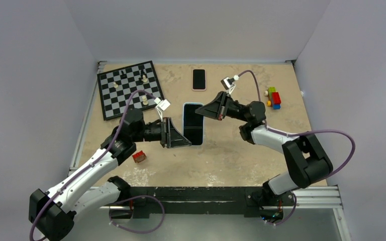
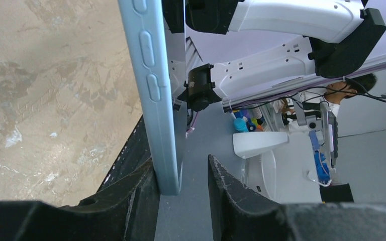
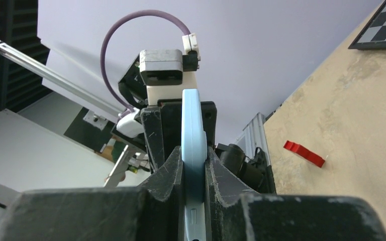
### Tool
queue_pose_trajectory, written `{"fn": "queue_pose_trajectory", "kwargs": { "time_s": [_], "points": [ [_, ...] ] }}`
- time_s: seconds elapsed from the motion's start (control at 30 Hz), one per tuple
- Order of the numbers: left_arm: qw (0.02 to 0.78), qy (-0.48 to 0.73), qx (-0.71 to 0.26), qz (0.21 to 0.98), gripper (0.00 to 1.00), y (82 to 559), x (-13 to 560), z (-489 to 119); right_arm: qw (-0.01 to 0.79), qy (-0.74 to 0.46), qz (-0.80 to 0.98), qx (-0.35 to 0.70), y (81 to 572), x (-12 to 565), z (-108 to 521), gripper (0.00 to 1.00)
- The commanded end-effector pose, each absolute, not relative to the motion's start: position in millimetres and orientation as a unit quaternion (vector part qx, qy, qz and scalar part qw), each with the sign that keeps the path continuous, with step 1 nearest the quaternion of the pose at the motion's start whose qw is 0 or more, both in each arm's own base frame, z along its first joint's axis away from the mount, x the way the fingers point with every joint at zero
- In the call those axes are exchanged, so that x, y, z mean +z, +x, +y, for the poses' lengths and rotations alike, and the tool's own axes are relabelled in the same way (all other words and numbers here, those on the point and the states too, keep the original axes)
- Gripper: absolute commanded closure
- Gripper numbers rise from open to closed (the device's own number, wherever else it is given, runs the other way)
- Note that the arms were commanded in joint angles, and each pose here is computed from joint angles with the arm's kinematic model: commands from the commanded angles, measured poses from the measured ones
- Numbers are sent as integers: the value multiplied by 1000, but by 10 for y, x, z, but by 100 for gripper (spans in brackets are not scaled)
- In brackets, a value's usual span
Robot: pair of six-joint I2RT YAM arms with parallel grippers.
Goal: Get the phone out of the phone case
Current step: Remove the phone case from the phone.
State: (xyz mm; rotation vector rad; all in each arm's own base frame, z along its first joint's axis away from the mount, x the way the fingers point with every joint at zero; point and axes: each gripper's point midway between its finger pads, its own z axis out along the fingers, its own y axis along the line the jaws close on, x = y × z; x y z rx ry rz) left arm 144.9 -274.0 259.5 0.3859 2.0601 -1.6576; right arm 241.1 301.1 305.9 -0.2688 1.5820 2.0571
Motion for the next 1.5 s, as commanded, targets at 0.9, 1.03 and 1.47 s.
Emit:
{"fn": "queue_pose_trajectory", "kwargs": {
  "time_s": [0.9,1.03,1.47],
  "points": [
    [249,188,-593,742,70,1477,2706,-2778,328,-108,562,752,2482,3496,2906,100],
    [263,187,-590,740,77,1516,2719,-2779,327,-108,561,753,2454,3512,2894,100],
    [341,252,-549,721,97,1727,2708,-2795,296,-129,549,771,2182,3591,2881,100]
  ]
}}
